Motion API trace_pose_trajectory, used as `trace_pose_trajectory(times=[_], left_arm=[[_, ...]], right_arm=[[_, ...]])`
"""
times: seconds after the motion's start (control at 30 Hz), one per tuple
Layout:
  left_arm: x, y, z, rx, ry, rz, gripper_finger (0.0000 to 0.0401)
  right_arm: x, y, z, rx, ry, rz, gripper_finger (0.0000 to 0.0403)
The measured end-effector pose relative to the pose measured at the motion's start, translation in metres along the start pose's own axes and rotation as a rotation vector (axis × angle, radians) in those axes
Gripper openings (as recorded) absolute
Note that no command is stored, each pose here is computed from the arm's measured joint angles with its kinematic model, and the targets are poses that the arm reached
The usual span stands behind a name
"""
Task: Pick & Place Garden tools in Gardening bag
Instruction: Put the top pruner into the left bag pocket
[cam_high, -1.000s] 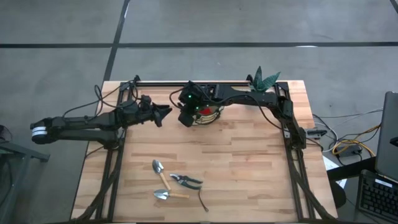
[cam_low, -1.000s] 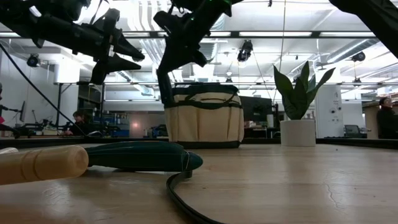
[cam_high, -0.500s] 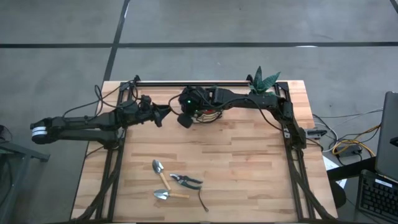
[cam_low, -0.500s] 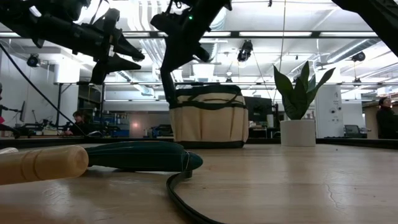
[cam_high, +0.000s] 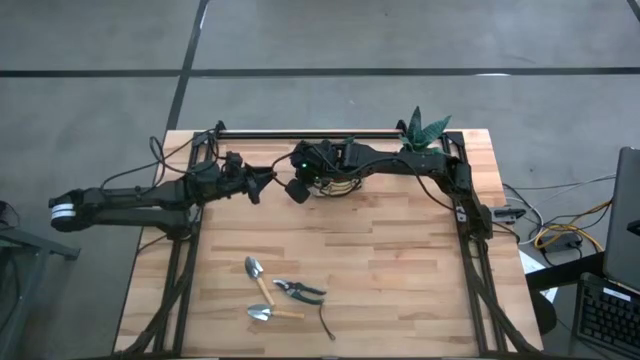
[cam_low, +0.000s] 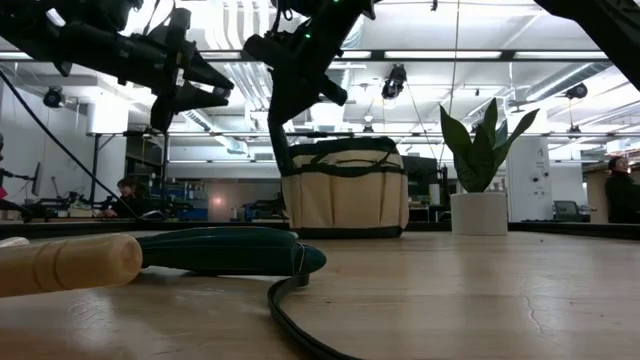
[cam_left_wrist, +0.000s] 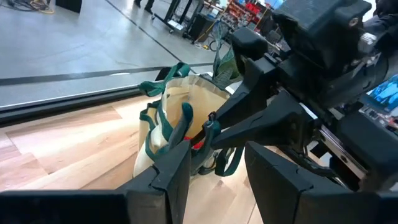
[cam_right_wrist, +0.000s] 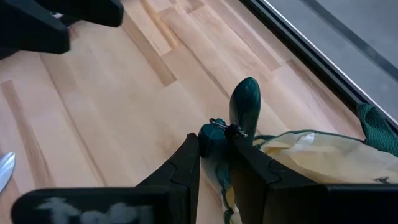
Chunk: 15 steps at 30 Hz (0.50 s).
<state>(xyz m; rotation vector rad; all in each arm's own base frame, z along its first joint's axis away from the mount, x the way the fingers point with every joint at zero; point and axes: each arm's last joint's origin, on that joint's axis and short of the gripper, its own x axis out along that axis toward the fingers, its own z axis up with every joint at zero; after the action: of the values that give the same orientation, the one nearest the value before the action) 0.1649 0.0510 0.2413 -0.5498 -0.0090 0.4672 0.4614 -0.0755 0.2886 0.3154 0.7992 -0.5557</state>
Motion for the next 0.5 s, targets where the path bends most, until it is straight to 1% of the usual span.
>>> trace_pose_trajectory(times=[0.5], left_arm=[[-0.0001,-0.0006,0.0007,0.019,-0.005,-0.009,0.0156]], right_arm=[[0.0000,0.0006,-0.0006,-0.016,0.001,0.001,0.0065]])
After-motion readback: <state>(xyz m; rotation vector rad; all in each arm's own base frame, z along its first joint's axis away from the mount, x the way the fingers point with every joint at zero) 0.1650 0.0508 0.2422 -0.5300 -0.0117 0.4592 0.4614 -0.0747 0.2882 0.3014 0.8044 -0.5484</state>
